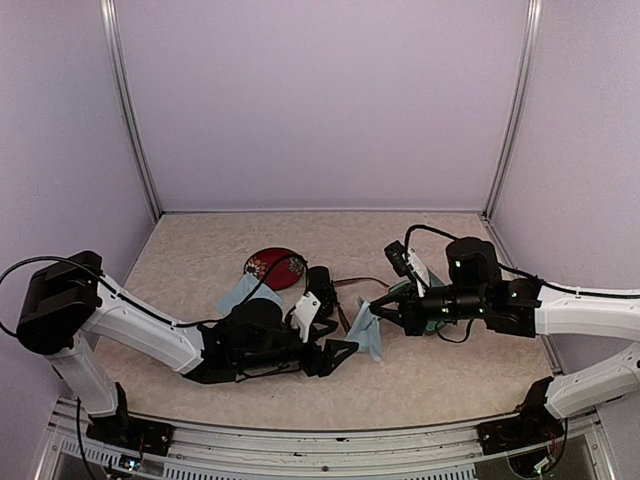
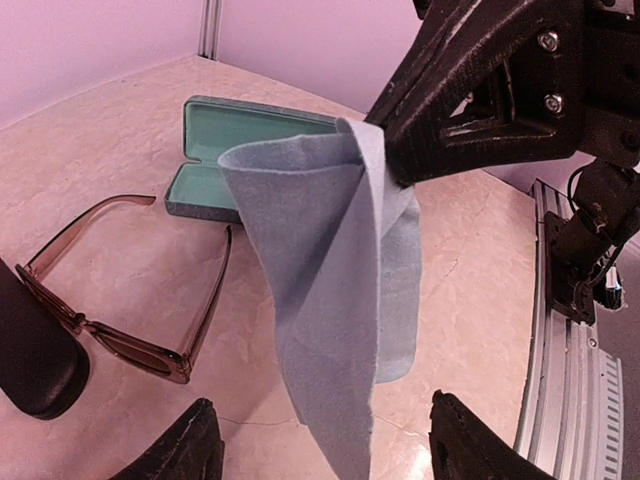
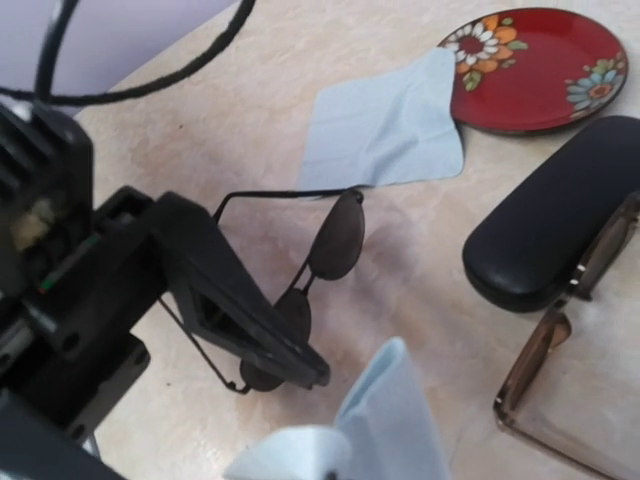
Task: Organize the sunglasses
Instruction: Place the glasses cleaning cloth at the center of the board.
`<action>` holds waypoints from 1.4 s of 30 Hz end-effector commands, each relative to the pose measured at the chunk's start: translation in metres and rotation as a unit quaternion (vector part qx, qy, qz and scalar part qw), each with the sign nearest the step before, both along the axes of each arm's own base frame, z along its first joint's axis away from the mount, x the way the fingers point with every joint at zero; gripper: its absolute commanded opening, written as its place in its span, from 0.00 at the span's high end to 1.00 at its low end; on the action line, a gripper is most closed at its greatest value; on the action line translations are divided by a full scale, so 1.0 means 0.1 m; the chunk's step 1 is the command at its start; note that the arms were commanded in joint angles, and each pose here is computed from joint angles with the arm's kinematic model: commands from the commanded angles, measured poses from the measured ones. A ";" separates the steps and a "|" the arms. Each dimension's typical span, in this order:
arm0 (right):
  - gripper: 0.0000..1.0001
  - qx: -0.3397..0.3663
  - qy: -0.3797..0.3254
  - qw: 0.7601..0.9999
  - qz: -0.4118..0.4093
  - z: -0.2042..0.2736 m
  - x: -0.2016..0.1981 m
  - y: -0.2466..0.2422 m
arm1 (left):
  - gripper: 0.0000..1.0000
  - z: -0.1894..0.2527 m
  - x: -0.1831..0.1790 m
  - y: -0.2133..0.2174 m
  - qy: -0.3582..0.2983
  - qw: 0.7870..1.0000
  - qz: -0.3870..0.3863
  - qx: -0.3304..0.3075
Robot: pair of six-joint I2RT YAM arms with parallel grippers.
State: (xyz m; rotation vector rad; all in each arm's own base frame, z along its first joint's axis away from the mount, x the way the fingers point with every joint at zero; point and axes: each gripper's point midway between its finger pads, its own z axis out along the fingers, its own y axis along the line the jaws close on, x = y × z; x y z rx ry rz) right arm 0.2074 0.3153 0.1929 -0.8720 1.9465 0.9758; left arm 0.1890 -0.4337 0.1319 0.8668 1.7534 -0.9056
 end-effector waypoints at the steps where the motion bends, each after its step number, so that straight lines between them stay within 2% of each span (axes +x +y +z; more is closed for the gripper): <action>1: 1.00 0.018 -0.011 1.000 -0.019 0.16 0.07 -0.03 | 0.34 0.03 0.06 -0.06 -0.005 1.000 0.016 -0.002; 6: 1.00 0.019 -0.013 0.999 -0.024 0.16 0.08 -0.04 | 0.51 -0.03 0.03 -0.11 -0.004 1.000 0.000 0.007; 12: 1.00 0.022 -0.014 0.999 -0.031 0.17 0.10 -0.06 | 0.55 -0.07 0.01 -0.18 0.001 1.000 -0.013 0.010; 24: 1.00 0.030 -0.011 0.999 -0.038 0.14 0.11 -0.10 | 0.75 -0.15 0.02 -0.19 0.006 1.000 -0.010 0.020; 31: 1.00 0.003 0.008 0.998 -0.058 -0.05 0.12 -0.21 | 1.00 -0.07 0.03 -0.19 -0.006 1.000 -0.011 0.028; 36: 0.99 -0.056 0.063 0.994 -0.076 -0.46 0.01 -0.38 | 1.00 -0.09 -0.01 -0.24 -0.005 0.996 -0.033 0.077; 40: 0.67 -0.076 0.104 0.989 -0.076 -0.65 -0.13 -0.48 | 1.00 -0.23 -0.06 -0.25 0.010 0.991 -0.055 0.123; 42: 0.43 -0.074 0.096 0.989 -0.083 -0.62 -0.12 -0.51 | 1.00 -0.31 -0.13 -0.23 0.020 0.987 -0.072 0.143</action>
